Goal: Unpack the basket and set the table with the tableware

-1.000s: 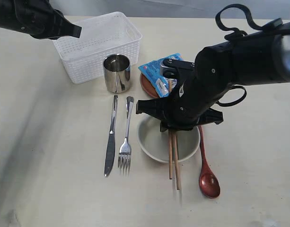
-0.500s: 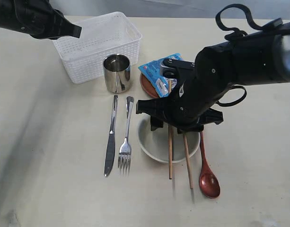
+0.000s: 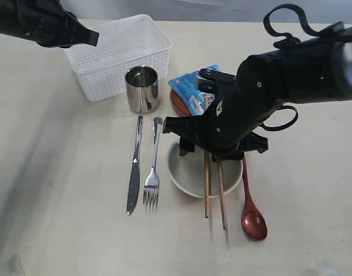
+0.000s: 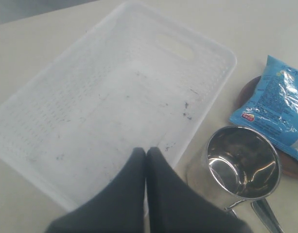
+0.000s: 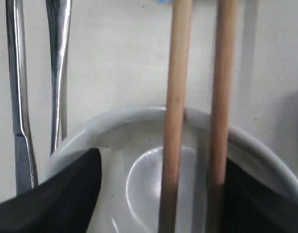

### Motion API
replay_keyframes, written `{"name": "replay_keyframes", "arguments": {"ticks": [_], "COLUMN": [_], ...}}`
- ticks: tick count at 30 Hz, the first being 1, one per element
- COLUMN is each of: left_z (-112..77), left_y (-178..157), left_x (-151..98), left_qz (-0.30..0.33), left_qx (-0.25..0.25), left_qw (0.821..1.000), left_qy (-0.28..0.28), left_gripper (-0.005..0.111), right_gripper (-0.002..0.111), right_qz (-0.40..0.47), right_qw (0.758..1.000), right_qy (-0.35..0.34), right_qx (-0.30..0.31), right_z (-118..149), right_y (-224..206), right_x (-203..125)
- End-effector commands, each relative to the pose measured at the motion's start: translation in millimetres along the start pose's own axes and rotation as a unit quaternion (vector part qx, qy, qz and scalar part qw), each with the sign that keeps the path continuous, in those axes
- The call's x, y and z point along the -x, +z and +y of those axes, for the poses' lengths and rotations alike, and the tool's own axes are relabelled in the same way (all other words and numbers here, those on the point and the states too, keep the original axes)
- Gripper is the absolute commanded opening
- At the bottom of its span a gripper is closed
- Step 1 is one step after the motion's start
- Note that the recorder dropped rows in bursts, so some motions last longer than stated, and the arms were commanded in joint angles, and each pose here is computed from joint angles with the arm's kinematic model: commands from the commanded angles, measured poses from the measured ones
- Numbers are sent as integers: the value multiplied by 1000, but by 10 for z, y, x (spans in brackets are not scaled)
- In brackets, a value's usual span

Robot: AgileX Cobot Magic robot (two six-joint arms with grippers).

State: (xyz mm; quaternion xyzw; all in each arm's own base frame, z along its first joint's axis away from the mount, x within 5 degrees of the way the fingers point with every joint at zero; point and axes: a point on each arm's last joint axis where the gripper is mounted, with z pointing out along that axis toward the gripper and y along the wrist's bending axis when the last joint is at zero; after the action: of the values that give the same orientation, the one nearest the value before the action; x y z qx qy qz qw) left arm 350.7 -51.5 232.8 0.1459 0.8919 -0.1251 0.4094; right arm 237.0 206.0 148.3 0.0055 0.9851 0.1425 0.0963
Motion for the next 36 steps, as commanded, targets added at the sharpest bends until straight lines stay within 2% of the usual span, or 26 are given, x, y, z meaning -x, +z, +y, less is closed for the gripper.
{"name": "replay_keyframes", "arguments": {"ticks": [1,17,21,29,32,36], "left_z": [-2,-2,-2,-2,-2,-2], "left_y": [-20,-20,-20,-20,-20,-20], "left_x": [-10,-10,-10,-10,-10,-10], "left_qz": [-2,-2,-2,-2,-2,-2], "left_qx": [2,2,2,2,2,2], "left_qw": [1000,1000,1000,1000,1000,1000], "left_qy": [-6,-6,-6,-6,-6,-6], "left_gripper": [0,0,0,0,0,0], "right_gripper": [59,59,59,59,59,59], "right_qz": [-4,-8,2,-18,-20,-16], "right_qw": [1000,999,1000,999,999,993], "right_qy": [12,39,18,-26,-49,-110], "right_qx": [9,27,23,24,9,-46], "right_z": [17,52,48,29,-10,-132], "right_y": [-32,-43,-113,-607,-746,-914], "right_x": [-5,7,-20,-73,-103,-151]}}
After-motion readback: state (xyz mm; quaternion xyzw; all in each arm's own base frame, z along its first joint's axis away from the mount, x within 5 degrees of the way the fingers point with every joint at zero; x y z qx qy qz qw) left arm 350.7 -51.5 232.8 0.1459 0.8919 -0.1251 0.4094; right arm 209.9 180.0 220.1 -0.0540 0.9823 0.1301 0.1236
